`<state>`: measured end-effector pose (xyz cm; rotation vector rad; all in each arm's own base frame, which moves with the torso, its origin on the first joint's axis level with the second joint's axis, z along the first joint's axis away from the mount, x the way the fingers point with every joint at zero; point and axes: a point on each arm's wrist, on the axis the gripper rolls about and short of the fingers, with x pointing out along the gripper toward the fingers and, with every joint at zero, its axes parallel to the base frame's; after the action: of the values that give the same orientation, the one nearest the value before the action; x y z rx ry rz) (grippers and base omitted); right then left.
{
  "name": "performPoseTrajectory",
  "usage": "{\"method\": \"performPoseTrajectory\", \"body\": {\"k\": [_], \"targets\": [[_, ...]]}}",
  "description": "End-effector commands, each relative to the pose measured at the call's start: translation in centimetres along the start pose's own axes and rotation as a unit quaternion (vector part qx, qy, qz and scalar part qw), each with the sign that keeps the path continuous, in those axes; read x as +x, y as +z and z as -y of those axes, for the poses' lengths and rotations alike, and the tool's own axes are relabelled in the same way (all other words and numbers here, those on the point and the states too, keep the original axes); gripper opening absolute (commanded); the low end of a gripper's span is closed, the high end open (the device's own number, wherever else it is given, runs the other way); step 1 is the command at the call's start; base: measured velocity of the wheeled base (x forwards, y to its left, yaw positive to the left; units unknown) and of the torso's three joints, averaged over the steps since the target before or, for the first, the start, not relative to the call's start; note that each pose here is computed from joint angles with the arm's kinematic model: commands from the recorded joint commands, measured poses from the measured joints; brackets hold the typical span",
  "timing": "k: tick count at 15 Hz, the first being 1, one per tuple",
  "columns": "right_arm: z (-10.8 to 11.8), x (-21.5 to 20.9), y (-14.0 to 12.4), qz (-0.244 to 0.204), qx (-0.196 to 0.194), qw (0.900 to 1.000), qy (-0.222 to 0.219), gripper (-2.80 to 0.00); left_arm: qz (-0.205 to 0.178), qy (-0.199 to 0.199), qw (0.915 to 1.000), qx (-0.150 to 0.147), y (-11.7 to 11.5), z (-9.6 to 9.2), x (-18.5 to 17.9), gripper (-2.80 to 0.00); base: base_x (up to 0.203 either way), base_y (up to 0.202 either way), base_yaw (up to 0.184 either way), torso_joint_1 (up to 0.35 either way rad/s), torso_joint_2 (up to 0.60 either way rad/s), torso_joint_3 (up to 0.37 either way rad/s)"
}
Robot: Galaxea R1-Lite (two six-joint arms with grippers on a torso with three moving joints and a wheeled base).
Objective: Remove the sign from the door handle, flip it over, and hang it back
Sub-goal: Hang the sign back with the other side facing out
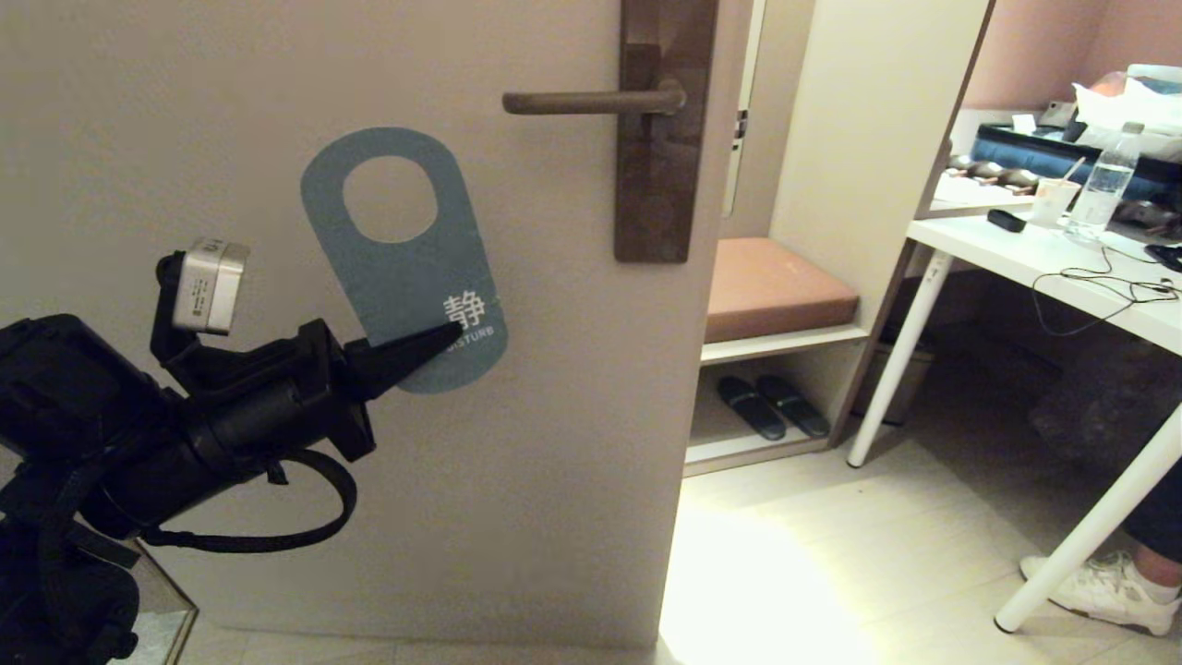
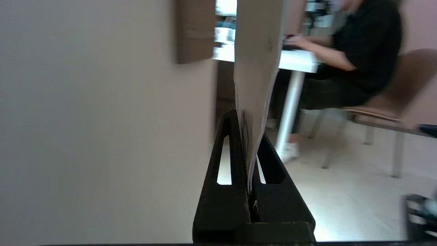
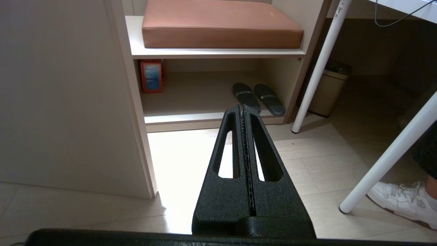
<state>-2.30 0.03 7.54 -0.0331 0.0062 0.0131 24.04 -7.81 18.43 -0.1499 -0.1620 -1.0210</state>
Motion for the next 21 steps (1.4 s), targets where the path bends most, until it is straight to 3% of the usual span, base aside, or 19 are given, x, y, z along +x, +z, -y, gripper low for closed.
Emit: {"method": "performPoseTrajectory", "body": {"k": [1,4,8,12,19,21], "targets": [[0.0,0.0,0.0,0.0,0.0,1.0,0.0,-2.8,0.011,0.023,0.9995,0.017,0.5,-0.8,-1.0,-2.8,0.0,0.0,0.0,0.0,0.0,0.0],[0.0,0.0,0.0,0.0,0.0,1.0,0.0,-2.8,0.008,0.077,0.9967,0.025,1.0,-2.5,-3.1,-2.8,0.0,0.0,0.0,0.0,0.0,0.0],[0.0,0.0,0.0,0.0,0.0,1.0,0.0,-2.8,0.014,0.075,0.996,0.047,1.6,-1.9,-3.4,-2.8,0.0,0.0,0.0,0.0,0.0,0.0],[0.0,0.0,0.0,0.0,0.0,1.0,0.0,-2.8,0.016,0.149,0.987,0.058,1.0,-2.0,-3.7,-2.8,0.0,0.0,0.0,0.0,0.0,0.0],[0.0,0.0,0.0,0.0,0.0,1.0,0.0,-2.8,0.022,0.184,0.9771,0.103,1.3,-2.5,-3.6,-2.8,0.0,0.0,0.0,0.0,0.0,0.0],[0.0,0.0,0.0,0.0,0.0,1.0,0.0,-2.8,0.016,0.195,0.9751,0.105,1.4,-2.6,-3.5,-2.8,0.0,0.0,0.0,0.0,0.0,0.0]]}}
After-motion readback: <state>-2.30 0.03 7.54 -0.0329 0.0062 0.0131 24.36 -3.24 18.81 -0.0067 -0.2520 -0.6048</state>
